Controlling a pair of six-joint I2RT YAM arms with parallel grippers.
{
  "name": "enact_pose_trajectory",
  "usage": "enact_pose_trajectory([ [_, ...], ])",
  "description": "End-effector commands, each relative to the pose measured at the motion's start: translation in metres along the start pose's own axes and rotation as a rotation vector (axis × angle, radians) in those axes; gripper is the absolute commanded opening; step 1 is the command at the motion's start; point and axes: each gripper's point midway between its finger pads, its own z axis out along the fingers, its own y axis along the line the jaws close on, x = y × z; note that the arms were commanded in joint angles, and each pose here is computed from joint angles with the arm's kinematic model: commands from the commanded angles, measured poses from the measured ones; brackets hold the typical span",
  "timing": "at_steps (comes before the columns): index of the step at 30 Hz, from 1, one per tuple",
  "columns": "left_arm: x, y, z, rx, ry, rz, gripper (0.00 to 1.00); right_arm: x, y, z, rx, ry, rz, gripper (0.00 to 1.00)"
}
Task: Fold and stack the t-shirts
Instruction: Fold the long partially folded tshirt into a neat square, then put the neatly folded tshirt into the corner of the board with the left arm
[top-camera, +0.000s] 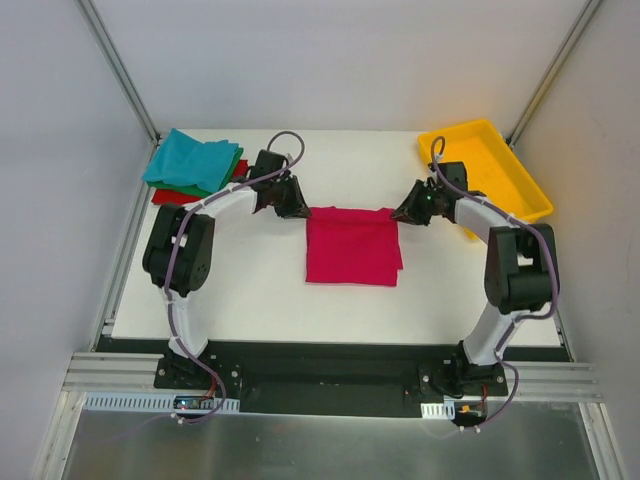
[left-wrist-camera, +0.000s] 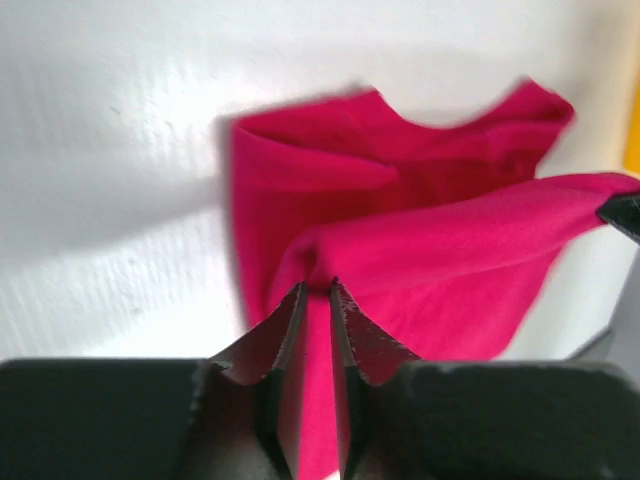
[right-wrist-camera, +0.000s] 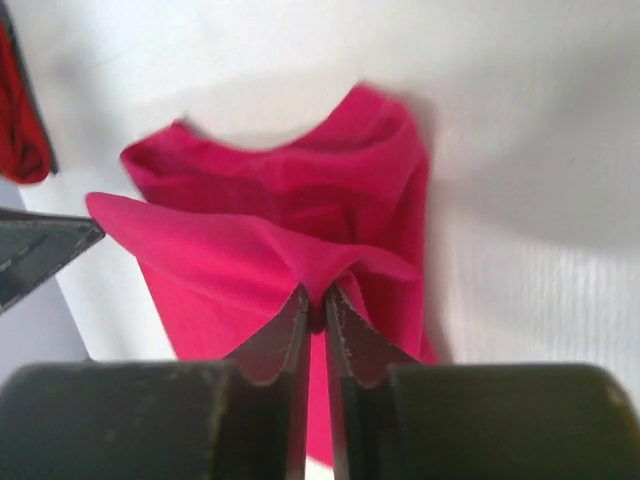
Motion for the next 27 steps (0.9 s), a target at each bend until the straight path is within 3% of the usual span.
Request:
enact_pose_trajectory([
  [1,-0.036,0.028,0.012,-0.126,-0.084,0.014,0.21,-0.054,-0.005,0.022,0.017,-0.111,-0.036,0.19],
  [2,-0.038,0.028,0.015,-0.126,-0.078,0.016,0.33,-0.056,-0.004,0.028,0.005,-0.1,-0.031,0.26],
  [4,-0.04,0.026,0.018,-0.12,-0.068,0.019,0.47,-0.06,0.001,0.033,-0.019,-0.088,-0.044,0.45],
  [6,-0.04,0.019,0.015,-0.092,-0.062,0.032,0.64,-0.063,0.006,0.031,-0.036,-0.087,-0.063,0.55],
  [7,-0.04,0.016,0.011,-0.083,-0.064,0.038,0.71,-0.064,0.011,0.026,-0.044,-0.095,-0.077,0.66],
  [8,-0.039,0.015,0.008,-0.08,-0.065,0.045,0.77,-0.064,0.014,0.02,-0.046,-0.101,-0.097,0.91],
  [9,-0.038,0.012,0.004,-0.073,-0.066,0.056,0.82,-0.063,0.015,0.013,-0.041,-0.102,-0.109,0.96],
  [12,-0.022,0.007,-0.006,-0.033,-0.031,0.078,0.99,-0.054,0.023,-0.012,-0.032,-0.126,-0.151,0.96],
  [15,0.0,0.007,-0.012,-0.005,0.016,0.111,0.99,-0.035,0.019,-0.042,0.016,-0.165,-0.204,0.96],
  [23,0.039,0.008,0.002,-0.025,0.086,0.145,0.99,0.018,-0.019,-0.117,0.154,-0.357,-0.277,0.96],
  [27,0.052,0.017,0.018,-0.075,0.125,0.119,0.84,0.033,-0.028,-0.147,0.179,-0.453,-0.314,0.96],
])
